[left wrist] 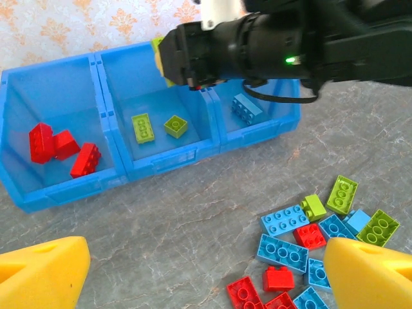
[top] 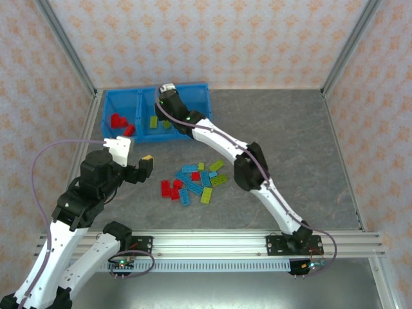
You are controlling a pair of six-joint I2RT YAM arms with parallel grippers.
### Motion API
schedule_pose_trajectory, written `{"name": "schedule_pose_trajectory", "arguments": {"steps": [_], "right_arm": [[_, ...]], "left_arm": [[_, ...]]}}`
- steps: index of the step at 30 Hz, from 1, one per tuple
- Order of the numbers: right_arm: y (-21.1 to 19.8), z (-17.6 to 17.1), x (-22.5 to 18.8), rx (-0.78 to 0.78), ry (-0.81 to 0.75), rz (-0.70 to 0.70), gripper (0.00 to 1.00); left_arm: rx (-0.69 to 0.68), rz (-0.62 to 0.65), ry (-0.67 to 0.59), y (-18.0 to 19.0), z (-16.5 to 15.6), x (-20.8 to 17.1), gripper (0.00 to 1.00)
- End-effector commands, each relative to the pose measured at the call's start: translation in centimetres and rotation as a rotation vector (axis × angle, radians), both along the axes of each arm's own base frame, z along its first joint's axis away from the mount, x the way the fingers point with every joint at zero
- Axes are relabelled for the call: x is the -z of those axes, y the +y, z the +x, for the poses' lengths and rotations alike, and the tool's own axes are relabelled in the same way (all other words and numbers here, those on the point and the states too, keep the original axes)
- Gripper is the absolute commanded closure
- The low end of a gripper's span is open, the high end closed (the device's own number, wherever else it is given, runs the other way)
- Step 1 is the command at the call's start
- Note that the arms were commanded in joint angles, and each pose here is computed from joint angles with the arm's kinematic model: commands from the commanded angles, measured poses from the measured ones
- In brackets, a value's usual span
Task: Sort the legos into containers by color
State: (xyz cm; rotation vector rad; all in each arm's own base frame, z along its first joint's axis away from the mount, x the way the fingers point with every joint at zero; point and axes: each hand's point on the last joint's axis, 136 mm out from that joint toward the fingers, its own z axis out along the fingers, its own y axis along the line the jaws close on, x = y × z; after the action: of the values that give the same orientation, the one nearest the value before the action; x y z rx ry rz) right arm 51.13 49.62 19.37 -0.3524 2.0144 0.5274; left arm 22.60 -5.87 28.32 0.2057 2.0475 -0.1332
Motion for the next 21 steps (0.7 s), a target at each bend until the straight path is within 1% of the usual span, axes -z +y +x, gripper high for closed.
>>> {"name": "schedule_pose_trajectory", "arguments": {"steps": [1,2,4,8,11,12,15,17,19,21], "right_arm": [[0.4,-0.5,-0.2,-0.041,-0.021,-0.096,0.62],[0.5,-0.5,-0.9,-0.044,-0.028,-0.083,0.56],[0.7,-1.1,-2.7,-0.073,-0.038,-0.059,0.52],[-0.1,-3.3,-7.8,-0.105,-0.049,-0.026,0.52],[-2.0,-6.0,-11.8,-0.133,-0.008,-0.009,0.52],[-2.9,-7.0,-12.6,-0.138,0.014,-0.011,0.51],[-6.3,-10.4,-14.2,-0.137,0.089,-0.027,0.45],[-8.9,-13.3,-14.1,-0.147,0.15,-0.051,0.4],[-11.3,-16.3,-14.2,-0.171,0.197,-0.055,0.36],[-13.5,-19.5,-13.5,-0.204,0.258,-0.044,0.33]], "left_arm": [[-0.026,0.008,0.005,0.3,0.4,0.4,0.06],[-0.027,0.009,0.006,0.3,0.4,0.4,0.06],[-0.028,0.013,0.013,0.3,0.5,0.6,0.06],[-0.058,0.034,0.033,0.8,0.8,1.1,0.05],[-0.158,0.021,0.066,1.9,1.4,1.5,0.0],[-0.196,-0.002,0.1,2.1,1.6,1.9,0.0],[-0.301,-0.116,0.262,1.7,1.8,4.2,0.0],[-0.333,-0.204,0.363,0.5,2.1,6.3,0.0],[-0.388,-0.299,0.436,-0.4,2.4,8.4,0.0],[-0.414,-0.359,0.512,-1.3,2.6,10.6,0.02]]}}
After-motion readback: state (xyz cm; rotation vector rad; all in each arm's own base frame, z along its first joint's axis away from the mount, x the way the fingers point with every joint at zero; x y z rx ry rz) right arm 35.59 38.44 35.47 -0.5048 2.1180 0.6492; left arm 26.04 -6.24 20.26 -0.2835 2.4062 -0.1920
